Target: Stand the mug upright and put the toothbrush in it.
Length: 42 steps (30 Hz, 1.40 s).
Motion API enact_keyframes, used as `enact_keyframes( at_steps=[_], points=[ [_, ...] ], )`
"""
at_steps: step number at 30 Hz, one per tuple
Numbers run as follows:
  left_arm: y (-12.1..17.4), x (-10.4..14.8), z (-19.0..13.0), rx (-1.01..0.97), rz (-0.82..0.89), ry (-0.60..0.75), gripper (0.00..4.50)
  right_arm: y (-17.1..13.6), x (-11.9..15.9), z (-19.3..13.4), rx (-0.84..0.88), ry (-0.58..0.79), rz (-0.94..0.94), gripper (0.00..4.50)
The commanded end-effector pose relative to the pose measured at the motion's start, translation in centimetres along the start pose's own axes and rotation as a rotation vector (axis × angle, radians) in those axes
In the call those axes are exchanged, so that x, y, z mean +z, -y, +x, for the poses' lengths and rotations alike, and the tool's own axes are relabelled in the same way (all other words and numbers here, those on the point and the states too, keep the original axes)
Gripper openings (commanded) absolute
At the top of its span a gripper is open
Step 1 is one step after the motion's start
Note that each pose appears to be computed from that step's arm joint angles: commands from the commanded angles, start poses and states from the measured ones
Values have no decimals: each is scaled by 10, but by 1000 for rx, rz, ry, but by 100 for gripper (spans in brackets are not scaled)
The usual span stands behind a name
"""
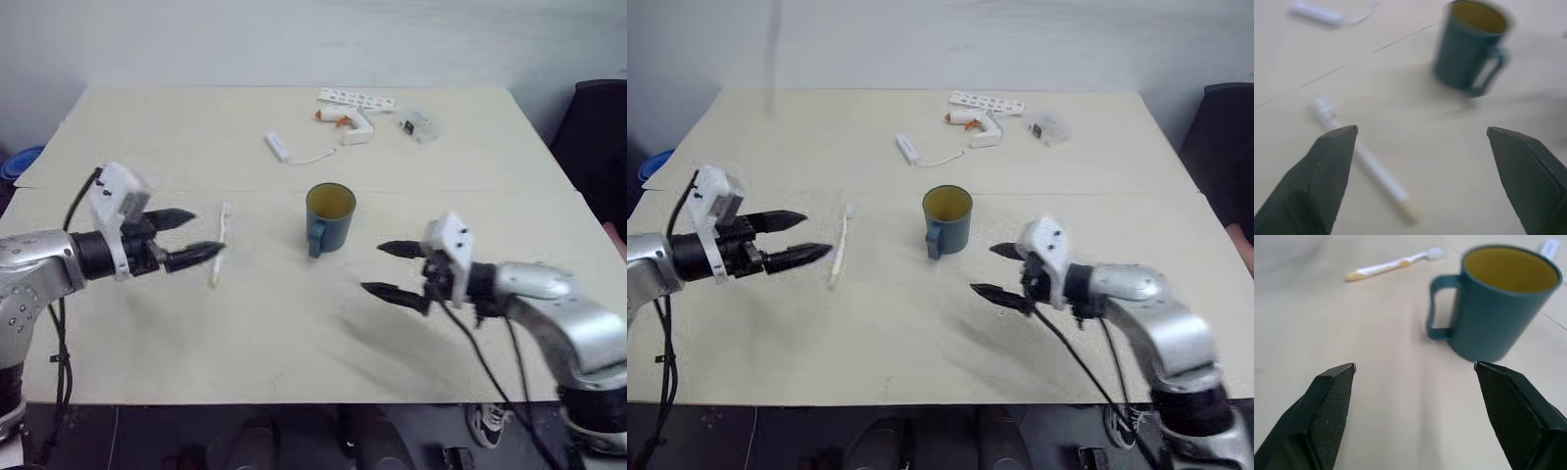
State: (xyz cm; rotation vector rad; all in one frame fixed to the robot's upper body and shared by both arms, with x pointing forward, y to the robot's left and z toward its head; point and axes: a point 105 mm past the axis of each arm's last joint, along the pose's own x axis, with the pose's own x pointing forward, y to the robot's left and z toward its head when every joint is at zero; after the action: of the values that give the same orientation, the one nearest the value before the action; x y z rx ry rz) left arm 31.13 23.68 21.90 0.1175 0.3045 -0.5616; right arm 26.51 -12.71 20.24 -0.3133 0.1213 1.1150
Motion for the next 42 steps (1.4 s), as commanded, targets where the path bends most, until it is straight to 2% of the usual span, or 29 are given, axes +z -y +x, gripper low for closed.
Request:
enact_keyframes(
  at_steps=[1, 2, 4, 8, 16, 20, 29, 31, 32, 35, 36, 38, 42],
  points=[
    [-20, -7, 13, 164, -121, -86, 450, -13, 35, -16, 82, 60, -55, 404],
    [-24, -12, 19, 196, -136, -127, 450, -13, 38, -18, 91, 60, -66, 404],
    [-23, -10, 31, 194, -185, -126, 450, -15, 44, -20, 102, 60, -95, 404],
    [-16, -12, 61, 128, -252, -162, 450, -12, 49, -20, 82, 73, -108, 404],
    [-28, -29, 102, 168, -308, -291, 450, -17, 52, -15, 79, 97, -131, 404],
    [-26, -32, 112, 146, -295, -324, 368, -12, 52, -16, 32, 98, -150, 409],
    [-28, -40, 114, 144, -285, -364, 85, -4, 50, -20, -26, 91, -168, 409],
    [-29, -41, 114, 151, -284, -367, 33, -3, 50, -20, -35, 89, -167, 409],
    [-29, -41, 114, 154, -285, -366, 21, -2, 49, -21, -39, 87, -168, 409],
    [-38, -25, 113, 190, -297, -272, 21, 4, 48, -22, -84, 93, -149, 409],
    [-38, -12, 115, 182, -298, -196, 21, 6, 47, -24, -98, 97, -128, 409],
    [-32, 10, 116, 142, -305, -77, 21, 6, 44, -25, -100, 98, -74, 443],
    [-10, 62, 112, 36, -242, 220, 21, 3, 37, -29, -123, 61, -69, 449]
  ],
)
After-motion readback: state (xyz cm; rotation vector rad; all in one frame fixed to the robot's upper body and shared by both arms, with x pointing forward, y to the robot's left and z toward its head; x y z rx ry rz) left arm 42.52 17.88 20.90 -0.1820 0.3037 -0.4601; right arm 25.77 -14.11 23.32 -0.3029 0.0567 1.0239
